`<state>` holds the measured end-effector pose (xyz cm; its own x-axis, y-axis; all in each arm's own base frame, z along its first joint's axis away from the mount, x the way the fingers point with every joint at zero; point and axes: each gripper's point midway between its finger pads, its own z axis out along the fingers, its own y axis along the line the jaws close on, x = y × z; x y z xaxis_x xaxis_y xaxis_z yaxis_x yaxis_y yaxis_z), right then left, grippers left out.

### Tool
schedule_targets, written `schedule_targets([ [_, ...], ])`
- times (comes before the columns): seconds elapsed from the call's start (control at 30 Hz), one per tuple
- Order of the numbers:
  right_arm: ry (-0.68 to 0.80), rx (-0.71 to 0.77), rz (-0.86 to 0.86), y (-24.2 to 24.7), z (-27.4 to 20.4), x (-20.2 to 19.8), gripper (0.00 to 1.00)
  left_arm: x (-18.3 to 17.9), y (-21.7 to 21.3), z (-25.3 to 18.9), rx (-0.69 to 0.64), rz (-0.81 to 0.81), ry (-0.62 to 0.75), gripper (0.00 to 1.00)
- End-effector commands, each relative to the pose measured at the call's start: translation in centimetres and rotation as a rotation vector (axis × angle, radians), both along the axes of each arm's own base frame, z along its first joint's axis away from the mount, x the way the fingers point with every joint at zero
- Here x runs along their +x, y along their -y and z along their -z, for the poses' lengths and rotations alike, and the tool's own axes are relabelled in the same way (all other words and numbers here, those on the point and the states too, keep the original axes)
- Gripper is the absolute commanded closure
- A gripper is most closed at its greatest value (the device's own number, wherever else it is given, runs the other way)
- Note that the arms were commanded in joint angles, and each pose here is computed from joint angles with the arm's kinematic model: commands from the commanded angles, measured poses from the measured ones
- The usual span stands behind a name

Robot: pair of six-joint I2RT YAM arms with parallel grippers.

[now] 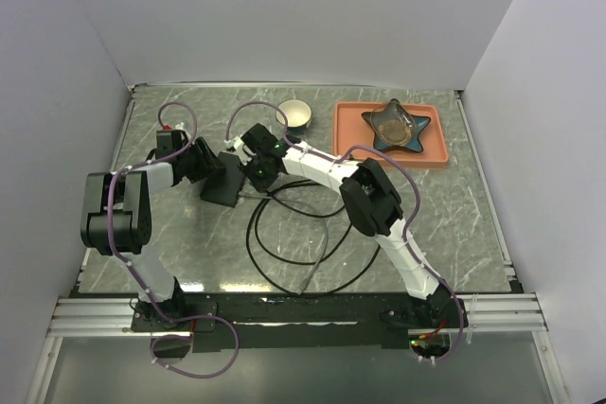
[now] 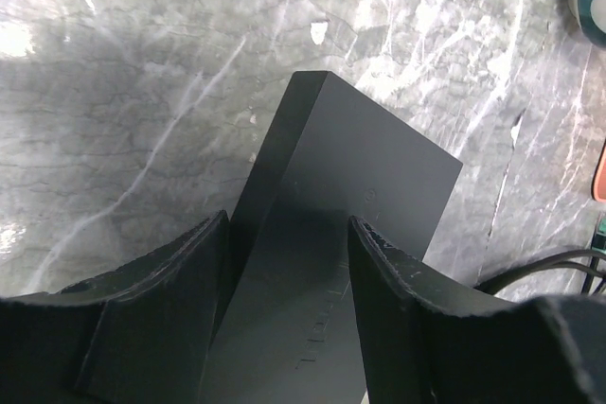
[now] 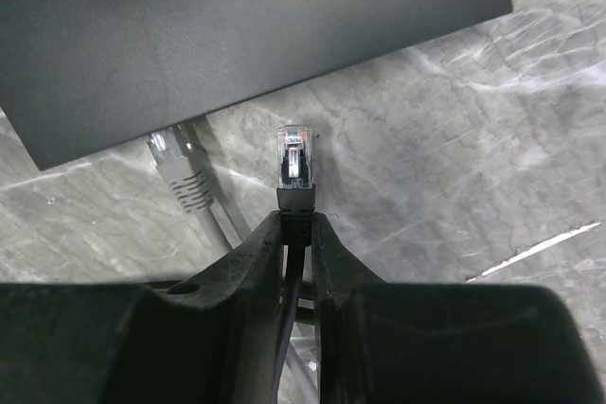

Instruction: Insert the plug into the switch port

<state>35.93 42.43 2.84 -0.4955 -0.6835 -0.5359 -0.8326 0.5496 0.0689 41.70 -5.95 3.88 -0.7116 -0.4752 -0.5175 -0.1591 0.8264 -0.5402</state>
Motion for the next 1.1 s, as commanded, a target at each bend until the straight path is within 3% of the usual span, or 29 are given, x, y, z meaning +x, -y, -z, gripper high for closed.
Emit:
schedule_targets([
  [0.0, 0.028, 0.055, -0.005, -1.1, -1.9, 0.8, 1.0, 0.7, 1.2, -0.9, -0.035, 0.059, 0.047, 0.41],
  [1.07, 0.009, 0.083, -0.063, -3.6, -2.2, -1.0, 1.0, 0.8, 1.9, -0.8, -0.065, 0.093, 0.044, 0.4],
])
